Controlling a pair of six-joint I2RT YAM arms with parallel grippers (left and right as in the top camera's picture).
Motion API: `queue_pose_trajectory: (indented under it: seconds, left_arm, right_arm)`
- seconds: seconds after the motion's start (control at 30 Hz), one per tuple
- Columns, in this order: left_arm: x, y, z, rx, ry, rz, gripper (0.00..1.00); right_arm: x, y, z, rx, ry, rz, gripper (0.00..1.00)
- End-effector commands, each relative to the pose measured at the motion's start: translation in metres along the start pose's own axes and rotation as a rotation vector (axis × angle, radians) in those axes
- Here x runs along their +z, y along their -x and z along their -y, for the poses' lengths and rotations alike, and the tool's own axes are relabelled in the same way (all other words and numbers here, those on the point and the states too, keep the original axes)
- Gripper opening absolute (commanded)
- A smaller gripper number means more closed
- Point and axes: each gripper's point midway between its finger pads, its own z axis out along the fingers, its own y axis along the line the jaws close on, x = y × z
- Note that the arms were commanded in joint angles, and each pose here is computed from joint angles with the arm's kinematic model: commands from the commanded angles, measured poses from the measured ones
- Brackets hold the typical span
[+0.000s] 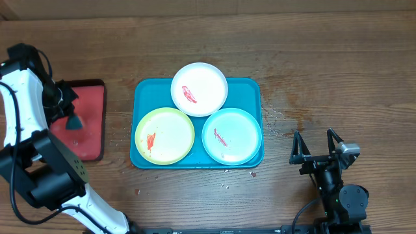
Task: Clean dirty plates on tray and stack at the side
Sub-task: 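Lift the sponge with the left gripper and carry it over the yellow plate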
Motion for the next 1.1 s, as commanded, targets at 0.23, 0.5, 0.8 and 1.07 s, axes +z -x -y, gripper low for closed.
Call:
queue_pose_trajectory:
  seconds: [0.23,0.5,0.8,1.07]
  left_arm:
    - [-0.165,-0.033,0.045,0.115,-0.274,0.25,0.04]
    - [-0.095,-0.131,0.106,0.424,-0.213,-0.066,0.04]
    - [0.024,-0.212,0.163,0.643,-0.166,-0.193,0.04]
    - [0.053,-0.223,0.181,0.617,-0.157,-0.223,0.09]
  right_arm:
    - [0.0,-0.002,-0.001,-0.007,0.005,0.001,1.0]
    - [0.0,-0.002,-0.001,-0.007,0.005,0.001,1.0]
    - [0.0,-0.002,-0.001,-0.007,0.005,0.001,1.0]
    - [0.0,-0.002,-0.001,-0.007,0.005,0.001,1.0]
